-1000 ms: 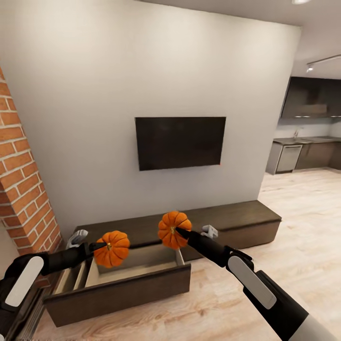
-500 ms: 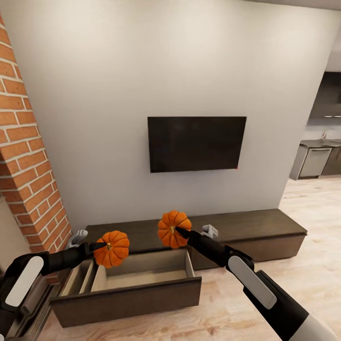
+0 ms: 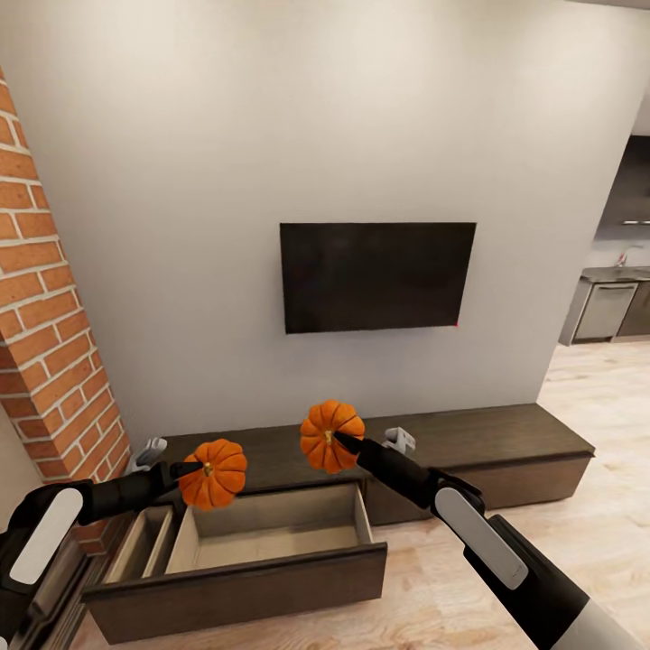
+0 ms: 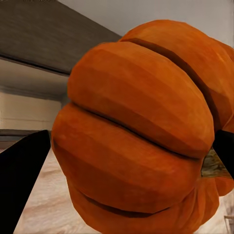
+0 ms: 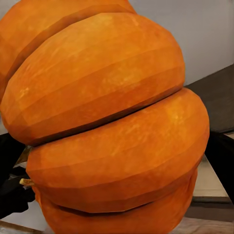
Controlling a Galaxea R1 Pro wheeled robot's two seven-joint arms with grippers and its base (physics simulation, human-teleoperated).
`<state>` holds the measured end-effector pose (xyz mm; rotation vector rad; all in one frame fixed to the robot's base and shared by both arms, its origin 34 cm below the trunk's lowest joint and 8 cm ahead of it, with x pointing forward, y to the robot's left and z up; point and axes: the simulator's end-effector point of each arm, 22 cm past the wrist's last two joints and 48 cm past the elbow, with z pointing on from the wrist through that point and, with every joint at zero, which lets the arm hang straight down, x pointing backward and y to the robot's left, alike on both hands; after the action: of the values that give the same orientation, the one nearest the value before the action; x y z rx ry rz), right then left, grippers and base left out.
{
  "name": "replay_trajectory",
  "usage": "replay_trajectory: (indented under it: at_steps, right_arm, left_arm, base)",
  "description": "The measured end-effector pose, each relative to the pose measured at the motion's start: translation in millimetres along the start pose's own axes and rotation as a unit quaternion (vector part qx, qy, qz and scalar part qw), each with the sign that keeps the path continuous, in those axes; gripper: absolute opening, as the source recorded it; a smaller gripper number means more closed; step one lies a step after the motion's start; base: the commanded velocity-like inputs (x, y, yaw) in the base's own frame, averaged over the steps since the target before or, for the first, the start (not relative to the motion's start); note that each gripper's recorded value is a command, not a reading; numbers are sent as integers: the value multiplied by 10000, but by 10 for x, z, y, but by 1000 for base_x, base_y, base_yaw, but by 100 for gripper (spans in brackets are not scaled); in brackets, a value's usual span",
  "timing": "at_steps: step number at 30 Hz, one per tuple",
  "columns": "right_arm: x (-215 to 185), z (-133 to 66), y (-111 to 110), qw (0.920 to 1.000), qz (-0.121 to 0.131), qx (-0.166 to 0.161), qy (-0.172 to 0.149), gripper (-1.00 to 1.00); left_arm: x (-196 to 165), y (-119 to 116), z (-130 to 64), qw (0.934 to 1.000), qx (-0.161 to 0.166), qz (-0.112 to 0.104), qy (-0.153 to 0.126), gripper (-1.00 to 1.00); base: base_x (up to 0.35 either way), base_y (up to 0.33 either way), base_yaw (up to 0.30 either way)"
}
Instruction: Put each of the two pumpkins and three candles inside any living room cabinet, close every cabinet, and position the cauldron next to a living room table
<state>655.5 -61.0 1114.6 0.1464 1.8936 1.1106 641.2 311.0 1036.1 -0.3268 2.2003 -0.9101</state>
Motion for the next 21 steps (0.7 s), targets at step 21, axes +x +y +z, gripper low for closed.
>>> replay_trajectory:
  at_steps: [21]
  right_arm:
    - [8,3,-12,10000,-7,35,6,-100]
  left_arm:
    - [-8,19,-13,10000,-27,7,-7,-100]
  base:
    - [100,30,126]
